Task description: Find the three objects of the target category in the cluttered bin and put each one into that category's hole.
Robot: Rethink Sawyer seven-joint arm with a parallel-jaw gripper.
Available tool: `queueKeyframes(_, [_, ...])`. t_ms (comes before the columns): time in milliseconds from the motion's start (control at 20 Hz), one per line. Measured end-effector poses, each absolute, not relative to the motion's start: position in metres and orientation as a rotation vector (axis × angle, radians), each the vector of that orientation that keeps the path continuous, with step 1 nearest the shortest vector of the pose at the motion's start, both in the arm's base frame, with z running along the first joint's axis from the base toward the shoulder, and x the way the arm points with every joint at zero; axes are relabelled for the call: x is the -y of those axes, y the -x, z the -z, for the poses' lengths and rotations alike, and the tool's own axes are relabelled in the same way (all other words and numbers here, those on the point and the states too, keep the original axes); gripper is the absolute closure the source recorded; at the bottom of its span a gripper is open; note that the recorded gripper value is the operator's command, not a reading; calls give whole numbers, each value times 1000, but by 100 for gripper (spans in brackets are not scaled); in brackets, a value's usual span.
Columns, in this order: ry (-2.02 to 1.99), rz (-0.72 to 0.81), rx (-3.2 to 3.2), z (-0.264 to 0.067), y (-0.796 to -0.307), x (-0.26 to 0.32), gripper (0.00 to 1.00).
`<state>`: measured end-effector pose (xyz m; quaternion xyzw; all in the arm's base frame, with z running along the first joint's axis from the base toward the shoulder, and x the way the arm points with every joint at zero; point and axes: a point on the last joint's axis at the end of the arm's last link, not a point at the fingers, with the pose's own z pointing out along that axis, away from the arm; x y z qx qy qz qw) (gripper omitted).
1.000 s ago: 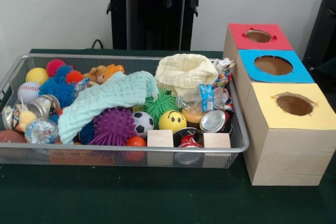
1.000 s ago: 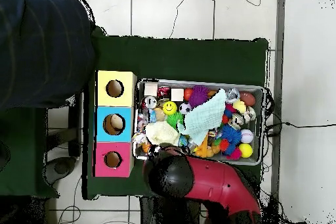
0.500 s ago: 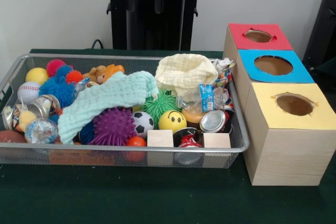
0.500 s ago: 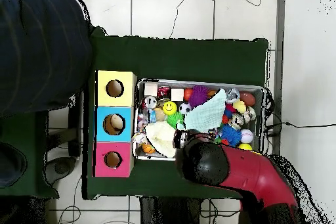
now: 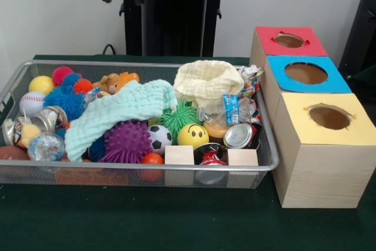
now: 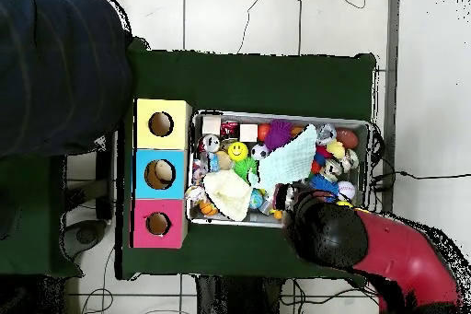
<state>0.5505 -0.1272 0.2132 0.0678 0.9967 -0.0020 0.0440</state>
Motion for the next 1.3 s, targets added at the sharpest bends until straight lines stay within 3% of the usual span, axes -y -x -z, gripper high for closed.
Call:
queueKeyframes(500, [-205, 18, -3064, -207, -538, 168, 0])
queueKeyframes(1300, [105, 21, -3118, -115, -506, 159, 0])
